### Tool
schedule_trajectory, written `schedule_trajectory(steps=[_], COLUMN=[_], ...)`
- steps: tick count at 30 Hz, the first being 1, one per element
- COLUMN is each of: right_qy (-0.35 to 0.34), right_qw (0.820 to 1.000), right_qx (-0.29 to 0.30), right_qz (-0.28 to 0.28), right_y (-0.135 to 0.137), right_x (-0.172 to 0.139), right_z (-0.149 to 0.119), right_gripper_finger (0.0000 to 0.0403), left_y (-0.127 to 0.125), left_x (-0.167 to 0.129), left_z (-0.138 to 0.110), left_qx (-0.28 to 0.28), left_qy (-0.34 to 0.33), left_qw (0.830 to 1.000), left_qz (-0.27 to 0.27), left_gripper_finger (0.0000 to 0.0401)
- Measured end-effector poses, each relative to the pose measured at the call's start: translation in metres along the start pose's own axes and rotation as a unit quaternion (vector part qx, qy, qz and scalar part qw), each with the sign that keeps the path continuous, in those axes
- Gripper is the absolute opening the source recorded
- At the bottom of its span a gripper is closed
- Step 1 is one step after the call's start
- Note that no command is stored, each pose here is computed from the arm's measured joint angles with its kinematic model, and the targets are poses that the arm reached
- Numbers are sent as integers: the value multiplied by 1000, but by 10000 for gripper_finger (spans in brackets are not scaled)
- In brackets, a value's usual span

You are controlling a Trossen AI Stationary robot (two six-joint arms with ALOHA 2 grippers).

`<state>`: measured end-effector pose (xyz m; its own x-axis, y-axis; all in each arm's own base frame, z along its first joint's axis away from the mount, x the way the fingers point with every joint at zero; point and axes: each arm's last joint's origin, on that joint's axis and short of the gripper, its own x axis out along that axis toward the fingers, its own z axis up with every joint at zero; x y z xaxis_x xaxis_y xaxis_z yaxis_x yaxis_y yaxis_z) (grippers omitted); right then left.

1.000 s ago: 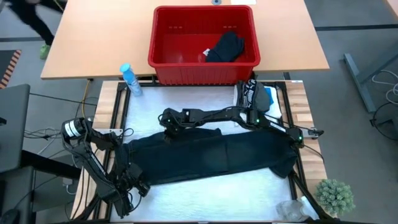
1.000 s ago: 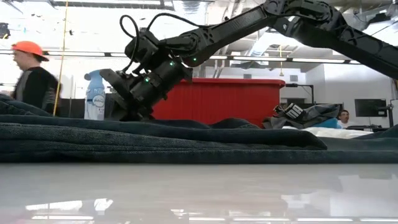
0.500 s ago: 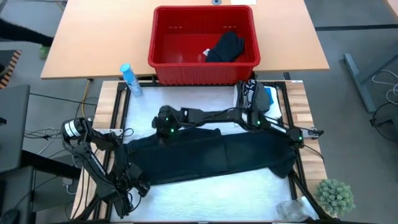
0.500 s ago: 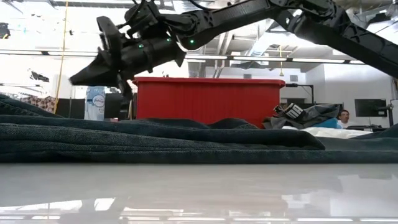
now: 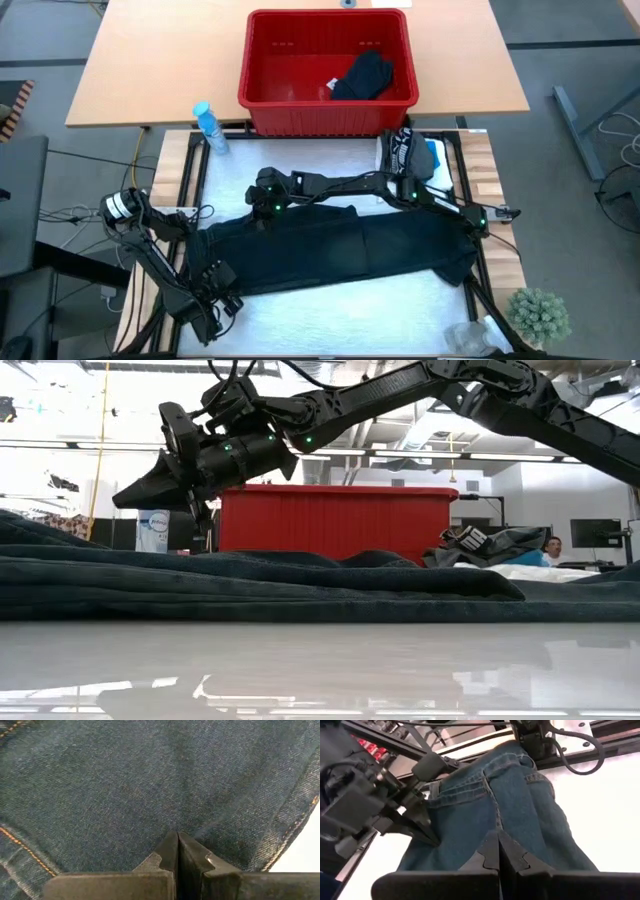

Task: Fold laundry
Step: Fold the blue pants

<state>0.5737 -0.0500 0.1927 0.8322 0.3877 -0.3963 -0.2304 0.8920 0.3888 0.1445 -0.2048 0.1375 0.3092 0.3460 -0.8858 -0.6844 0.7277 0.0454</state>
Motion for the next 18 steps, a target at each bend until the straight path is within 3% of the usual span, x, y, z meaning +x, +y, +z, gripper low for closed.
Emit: schedule_trajectory(steps=[8,14,18], right_qy=[19,29,48], right_qw=[999,999,999], right_qx=[-9,-9,2], right_qz=[27,17,0], right_y=[1,1,-10], right_x=[0,7,16], right_z=[-3,-11,-28], right_gripper_finger=[16,16,16], left_y=[-1,3,3], left_x=[4,6,10], left_z=[7,12,19], left_qx=[36,97,106], left_qy=[-14,-6,-3], left_qw=[999,995,993], left_qz=[6,32,41], left_gripper_finger=[0,0,0])
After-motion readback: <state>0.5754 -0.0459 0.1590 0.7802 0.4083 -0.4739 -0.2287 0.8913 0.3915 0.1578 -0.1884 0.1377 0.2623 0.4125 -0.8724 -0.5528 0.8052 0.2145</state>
